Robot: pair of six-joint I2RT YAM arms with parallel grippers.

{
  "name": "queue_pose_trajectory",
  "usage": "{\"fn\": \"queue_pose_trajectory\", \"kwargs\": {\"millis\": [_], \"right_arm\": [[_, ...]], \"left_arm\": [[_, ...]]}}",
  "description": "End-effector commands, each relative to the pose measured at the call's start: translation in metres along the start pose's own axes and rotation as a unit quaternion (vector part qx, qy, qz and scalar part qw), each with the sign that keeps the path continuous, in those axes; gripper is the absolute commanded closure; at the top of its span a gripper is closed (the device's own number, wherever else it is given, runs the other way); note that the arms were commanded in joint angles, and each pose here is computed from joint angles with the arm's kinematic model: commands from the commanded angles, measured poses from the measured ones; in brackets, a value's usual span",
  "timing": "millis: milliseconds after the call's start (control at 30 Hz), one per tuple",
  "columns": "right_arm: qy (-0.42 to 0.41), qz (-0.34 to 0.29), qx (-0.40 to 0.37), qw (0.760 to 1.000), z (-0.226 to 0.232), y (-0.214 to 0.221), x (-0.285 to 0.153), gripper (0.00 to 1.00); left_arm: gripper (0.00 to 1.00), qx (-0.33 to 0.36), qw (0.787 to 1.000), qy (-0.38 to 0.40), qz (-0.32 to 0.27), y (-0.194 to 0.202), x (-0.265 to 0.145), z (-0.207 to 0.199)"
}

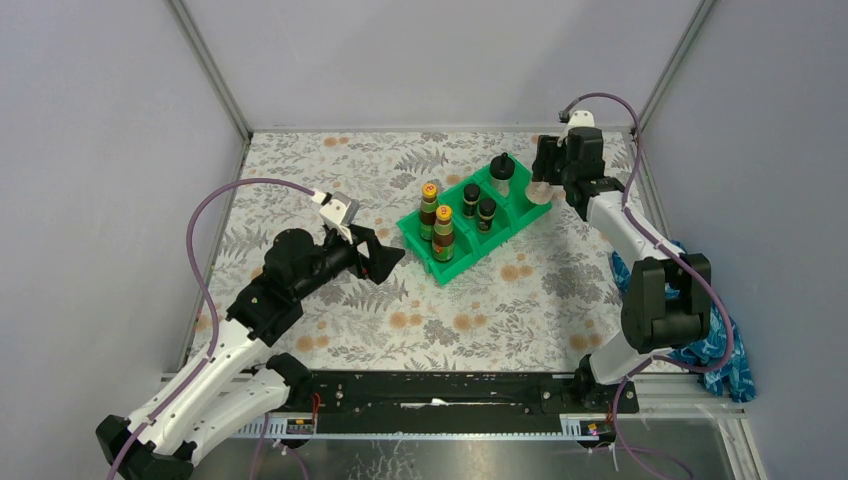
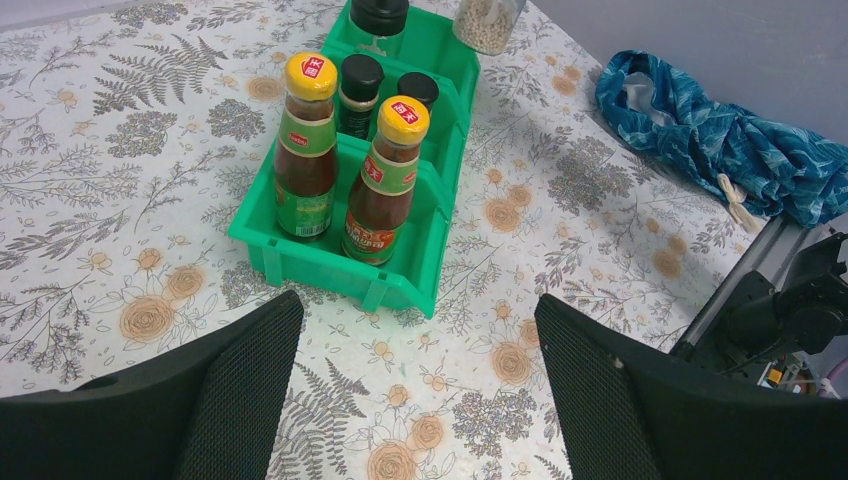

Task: Organize the condiment bottles
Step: Place the bottle in the storage box.

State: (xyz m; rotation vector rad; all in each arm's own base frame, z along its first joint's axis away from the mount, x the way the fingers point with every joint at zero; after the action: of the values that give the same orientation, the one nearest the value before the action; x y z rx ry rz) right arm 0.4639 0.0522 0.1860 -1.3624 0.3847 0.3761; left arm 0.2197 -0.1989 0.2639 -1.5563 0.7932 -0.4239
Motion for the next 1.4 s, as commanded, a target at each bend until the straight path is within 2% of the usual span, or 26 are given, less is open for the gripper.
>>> {"fn": "queue_pose_trajectory", "kwargs": {"millis": [0,300,533,900,1367], "right_arm": [[-0.077,-0.097,-0.034,0.992,0.038,-0.066,-0.026,1.00],[-0.130,-0.095,-0.089,0.983,0.062,-0.055,-0.022,1.00],[-0.143,-0.106,-0.113,0.978,0.063,-0.043,-0.016,1.00],[-0.148,-0.140,-0.124,0.971,0.058,-0.016,-0.003,1.00],[-0.149,-0.144,-0.134,0.969,0.060,-0.015,0.013,1.00]], "left_arm": [[0.09,0.005,1.000,0.009,-0.023,-0.010,-0.001,-0.005],[0.09,0.005,1.000,0.008,-0.020,-0.009,0.001,-0.004],[0.09,0.004,1.000,0.008,-0.017,-0.008,0.002,-0.004],[0.09,0.005,1.000,0.009,-0.018,-0.007,0.002,-0.004],[0.09,0.004,1.000,0.011,-0.012,-0.005,0.004,-0.004]]}}
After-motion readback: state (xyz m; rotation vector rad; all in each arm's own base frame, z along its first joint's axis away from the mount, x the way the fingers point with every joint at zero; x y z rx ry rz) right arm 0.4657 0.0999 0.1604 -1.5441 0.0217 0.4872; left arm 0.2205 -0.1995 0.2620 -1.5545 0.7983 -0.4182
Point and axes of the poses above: each gripper's point midway between its finger pads, its own x axis out along the fingers, its own z axis along the line the jaws close on, y = z × x, the point moved 1 cm from there along -x, back along the fingers, and after that the axes turned 6 degrees about x, right-handed, at the moved point
